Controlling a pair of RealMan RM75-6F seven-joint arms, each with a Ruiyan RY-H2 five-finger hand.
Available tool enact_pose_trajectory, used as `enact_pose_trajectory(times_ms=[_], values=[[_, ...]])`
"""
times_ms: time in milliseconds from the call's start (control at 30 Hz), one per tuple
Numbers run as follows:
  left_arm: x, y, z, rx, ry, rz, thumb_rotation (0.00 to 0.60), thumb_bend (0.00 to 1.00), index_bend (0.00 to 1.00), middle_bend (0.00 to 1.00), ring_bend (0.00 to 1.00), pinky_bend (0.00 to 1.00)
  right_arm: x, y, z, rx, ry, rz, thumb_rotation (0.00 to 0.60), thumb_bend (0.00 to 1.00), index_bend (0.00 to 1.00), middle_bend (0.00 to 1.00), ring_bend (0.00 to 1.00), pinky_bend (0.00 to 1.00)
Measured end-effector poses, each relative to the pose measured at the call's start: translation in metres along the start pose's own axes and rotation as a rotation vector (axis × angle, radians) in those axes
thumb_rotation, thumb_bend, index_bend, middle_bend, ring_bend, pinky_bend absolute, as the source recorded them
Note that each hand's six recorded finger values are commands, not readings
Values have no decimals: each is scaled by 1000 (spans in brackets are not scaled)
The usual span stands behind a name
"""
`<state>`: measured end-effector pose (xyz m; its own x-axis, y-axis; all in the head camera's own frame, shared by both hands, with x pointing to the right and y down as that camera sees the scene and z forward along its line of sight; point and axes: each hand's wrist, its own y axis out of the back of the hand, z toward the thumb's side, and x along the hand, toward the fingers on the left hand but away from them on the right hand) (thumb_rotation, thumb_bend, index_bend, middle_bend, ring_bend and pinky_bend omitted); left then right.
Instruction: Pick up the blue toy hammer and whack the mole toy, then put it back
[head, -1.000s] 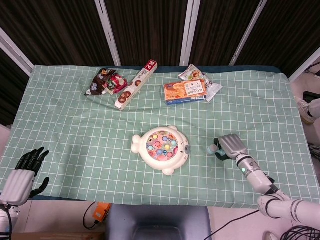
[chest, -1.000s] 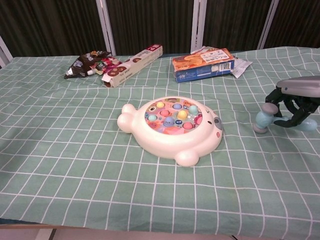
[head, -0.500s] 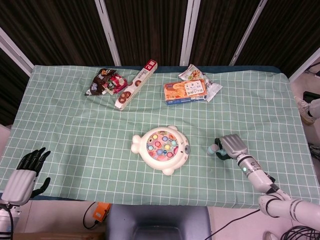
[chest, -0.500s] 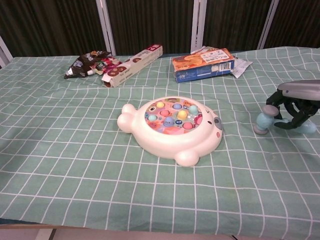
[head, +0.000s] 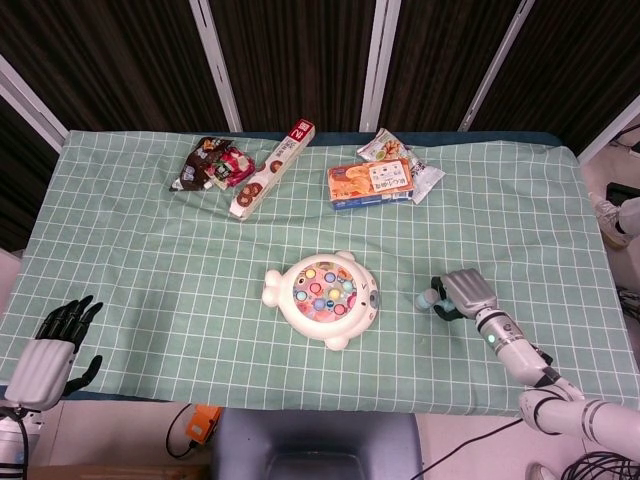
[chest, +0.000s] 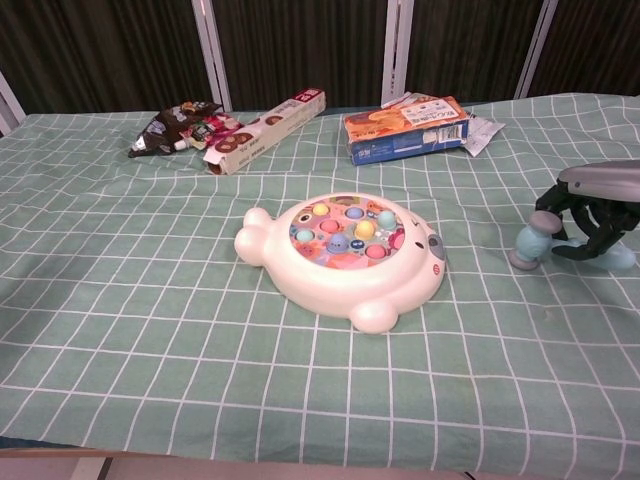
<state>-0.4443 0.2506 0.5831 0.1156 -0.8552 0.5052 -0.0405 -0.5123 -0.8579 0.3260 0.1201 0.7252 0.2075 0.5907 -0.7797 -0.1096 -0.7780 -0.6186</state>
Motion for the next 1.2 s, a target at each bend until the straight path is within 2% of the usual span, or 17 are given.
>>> enact_pose_trajectory(times_ms=[333,667,1200], values=[[0,-1,1,0,-1,-5,600,378,0,17,19,115,1,-1,-4,9,-9,11,600,759,716,603,544,719],[0,-2,1,3,-2,-10,600,376,0,19,22,115,1,-1,-4,7,-11,18,600,738,636,545,515,719],[0,-1,2,2,-5,-8,600,377,0,25,27,115,6,0,-8,4,-12,18,600,731,607,525,504,713]])
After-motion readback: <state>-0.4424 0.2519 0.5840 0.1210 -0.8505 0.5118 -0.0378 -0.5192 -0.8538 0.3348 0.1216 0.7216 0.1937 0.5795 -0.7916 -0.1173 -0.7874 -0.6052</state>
